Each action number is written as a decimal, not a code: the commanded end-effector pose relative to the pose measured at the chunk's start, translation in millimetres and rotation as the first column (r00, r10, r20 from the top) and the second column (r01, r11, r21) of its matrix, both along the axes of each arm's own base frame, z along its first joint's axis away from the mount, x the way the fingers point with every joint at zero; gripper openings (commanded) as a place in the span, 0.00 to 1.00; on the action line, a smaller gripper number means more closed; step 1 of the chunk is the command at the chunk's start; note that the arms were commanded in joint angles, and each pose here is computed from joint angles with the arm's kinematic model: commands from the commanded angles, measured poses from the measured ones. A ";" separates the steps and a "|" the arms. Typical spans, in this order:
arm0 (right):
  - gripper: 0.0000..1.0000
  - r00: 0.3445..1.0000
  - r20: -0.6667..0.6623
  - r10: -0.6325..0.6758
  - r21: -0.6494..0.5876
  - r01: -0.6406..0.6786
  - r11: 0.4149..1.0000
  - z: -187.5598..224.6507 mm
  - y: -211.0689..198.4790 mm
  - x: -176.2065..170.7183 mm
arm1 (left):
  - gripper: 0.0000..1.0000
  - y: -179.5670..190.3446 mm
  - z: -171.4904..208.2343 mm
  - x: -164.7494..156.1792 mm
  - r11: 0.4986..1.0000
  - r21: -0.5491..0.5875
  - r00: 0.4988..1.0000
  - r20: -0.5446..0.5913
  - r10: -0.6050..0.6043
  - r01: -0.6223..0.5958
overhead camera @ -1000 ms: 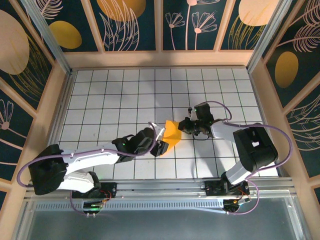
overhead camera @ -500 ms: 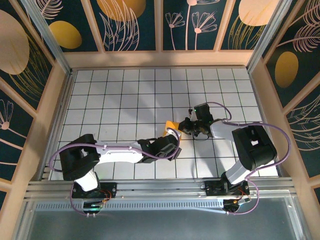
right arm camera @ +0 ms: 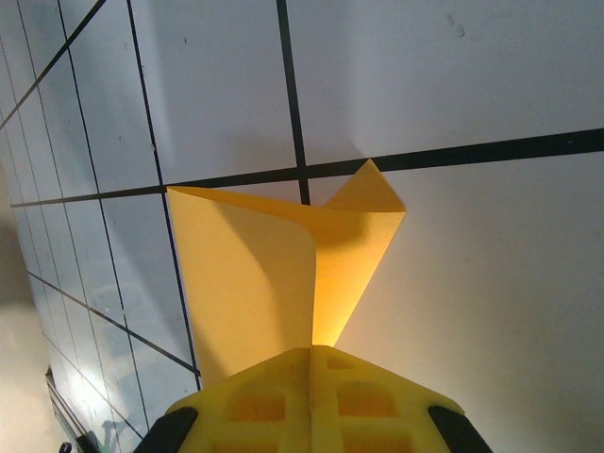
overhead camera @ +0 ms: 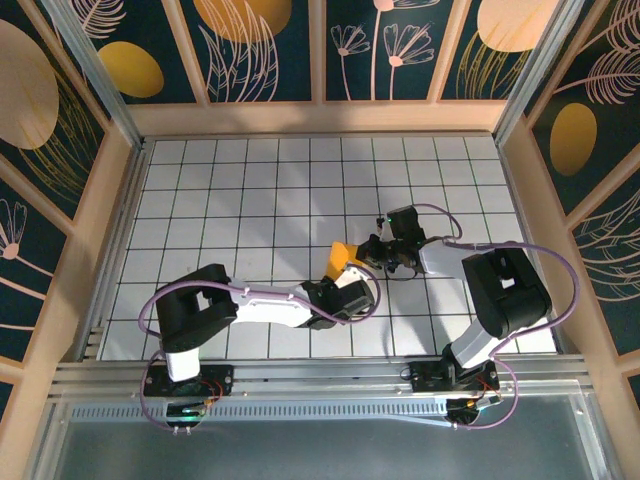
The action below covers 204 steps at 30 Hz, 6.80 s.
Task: Fold a paper plane with a square sheet of paper (fold left side to right side)
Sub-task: Fold the wing for the fifth time at the center of the table.
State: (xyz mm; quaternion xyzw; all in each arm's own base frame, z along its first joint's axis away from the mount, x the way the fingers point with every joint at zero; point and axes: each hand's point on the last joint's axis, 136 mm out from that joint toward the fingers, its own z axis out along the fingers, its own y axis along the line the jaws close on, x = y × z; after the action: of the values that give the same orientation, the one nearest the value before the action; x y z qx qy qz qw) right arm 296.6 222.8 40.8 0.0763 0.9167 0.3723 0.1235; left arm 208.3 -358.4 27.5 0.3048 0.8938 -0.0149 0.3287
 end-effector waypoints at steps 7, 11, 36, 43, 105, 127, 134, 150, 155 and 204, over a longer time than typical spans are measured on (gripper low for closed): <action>0.00 1.000 -0.009 0.000 0.001 0.000 1.000 1.8 2.4 4.4 | 0.44 9.9 -8.0 2.0 0.997 0.072 1.000 0.026 0.013 -0.015; 0.00 1.000 -0.011 -0.002 -0.010 0.002 1.000 0.4 1.1 4.7 | 0.33 8.6 -7.3 1.0 0.998 0.056 1.000 0.022 0.011 -0.013; 0.50 0.972 0.194 -0.132 -0.168 0.165 0.972 45.6 -75.7 9.3 | 0.00 0.0 21.2 4.7 0.989 -0.148 0.990 -0.138 -0.005 -0.015; 0.71 0.931 0.321 -0.173 -0.214 0.249 0.945 73.3 -107.8 1.2 | 0.00 -7.5 15.3 5.9 0.965 -0.257 0.945 -0.325 -0.040 -0.047; 0.46 0.979 0.160 -0.128 0.120 0.109 0.987 24.0 -11.1 -17.5 | 0.00 -20.6 23.9 21.8 0.402 -0.741 0.670 -0.665 -0.331 -0.537; 0.41 0.985 0.131 -0.109 0.097 0.097 0.991 8.3 6.8 -8.2 | 0.00 -20.1 19.8 20.3 0.371 -0.735 0.650 -0.677 -0.345 -0.568; 0.40 0.989 0.096 -0.109 0.068 0.102 0.992 -4.5 7.2 -10.2 | 0.00 -18.9 14.1 19.6 0.374 -0.723 0.642 -0.689 -0.337 -0.580; 0.39 0.993 0.044 -0.113 -0.026 0.115 0.993 -25.7 -0.4 -15.8 | 0.27 -2.8 21.0 31.4 0.376 -0.733 0.678 -0.674 -0.291 -0.567; 0.39 0.993 0.042 -0.110 -0.031 0.112 0.993 -26.6 0.3 -15.6 | 0.32 -5.0 22.1 37.4 0.388 -0.737 0.686 -0.667 -0.289 -0.553; 0.38 0.990 0.104 -0.095 -0.021 0.098 0.995 0.9 2.3 -11.8 | 0.01 12.5 -47.0 64.6 0.636 -0.560 0.729 -0.685 0.006 -0.531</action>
State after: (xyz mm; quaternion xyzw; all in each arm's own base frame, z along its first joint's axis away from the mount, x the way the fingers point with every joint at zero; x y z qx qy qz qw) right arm 281.7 226.2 30.4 0.1070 0.9098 0.3634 0.1694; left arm 266.7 -369.6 19.3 0.0044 0.8656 -0.4924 0.0910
